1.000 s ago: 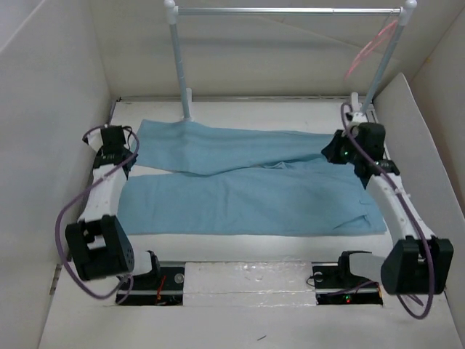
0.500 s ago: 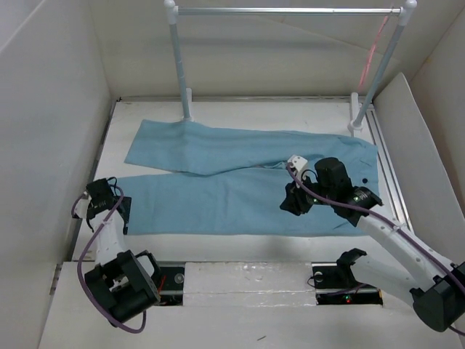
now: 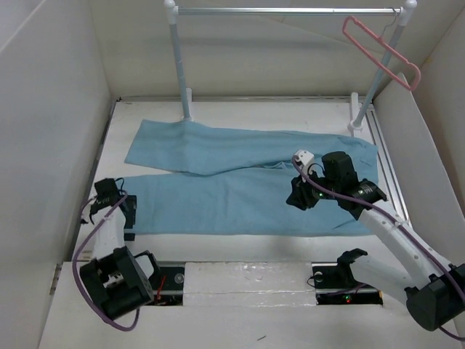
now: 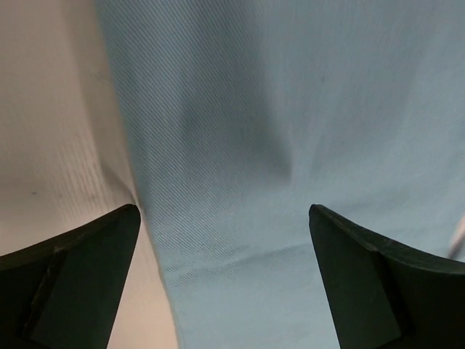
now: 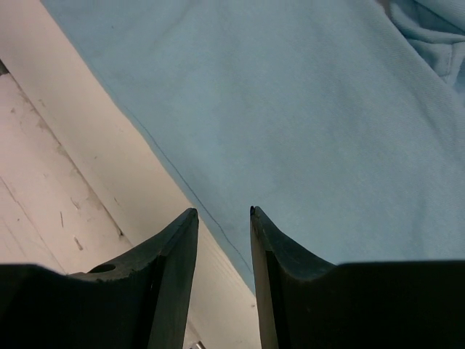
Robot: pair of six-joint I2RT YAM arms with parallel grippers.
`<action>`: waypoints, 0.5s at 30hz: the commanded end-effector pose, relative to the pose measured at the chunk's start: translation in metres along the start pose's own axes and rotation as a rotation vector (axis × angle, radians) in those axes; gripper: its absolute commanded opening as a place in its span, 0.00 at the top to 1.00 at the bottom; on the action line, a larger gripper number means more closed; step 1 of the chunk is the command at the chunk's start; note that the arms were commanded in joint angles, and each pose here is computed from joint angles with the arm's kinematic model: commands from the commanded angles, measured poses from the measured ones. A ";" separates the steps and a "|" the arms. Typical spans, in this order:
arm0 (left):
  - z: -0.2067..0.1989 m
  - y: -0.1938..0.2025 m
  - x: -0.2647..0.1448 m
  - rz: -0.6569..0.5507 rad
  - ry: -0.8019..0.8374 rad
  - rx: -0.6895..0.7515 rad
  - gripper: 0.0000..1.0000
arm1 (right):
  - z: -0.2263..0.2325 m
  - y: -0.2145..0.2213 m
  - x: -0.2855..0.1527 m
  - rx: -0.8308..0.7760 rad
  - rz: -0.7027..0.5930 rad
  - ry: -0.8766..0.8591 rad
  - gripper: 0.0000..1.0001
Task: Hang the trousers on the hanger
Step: Fold the trousers at the center of the board.
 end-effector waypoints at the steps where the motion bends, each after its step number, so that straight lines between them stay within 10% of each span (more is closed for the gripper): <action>1: -0.007 0.014 0.005 0.015 -0.073 0.104 0.01 | -0.002 -0.025 -0.009 -0.020 -0.077 -0.007 0.59; 8: 0.000 0.033 0.023 0.024 -0.114 0.035 0.04 | -0.015 -0.032 -0.012 0.018 -0.087 0.028 0.60; 11: 0.002 0.029 0.020 -0.026 -0.074 -0.011 0.37 | -0.020 -0.032 -0.012 0.034 -0.096 0.044 0.60; 12: 0.001 0.027 0.018 -0.036 -0.064 -0.026 0.75 | -0.021 -0.032 -0.011 0.039 -0.095 0.051 0.60; 15: -0.002 0.018 0.012 -0.089 -0.064 -0.002 1.00 | -0.028 -0.023 -0.011 0.065 -0.074 0.082 0.60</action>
Point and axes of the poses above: each gripper's point midway between its finger pads, its own x axis out along the fingers, its own z axis along the line the jaws close on, y = z × x, the point moved 6 cm from there along -x, back along the fingers, and after that the axes turned 2 degrees about x, right-handed, at the moved point
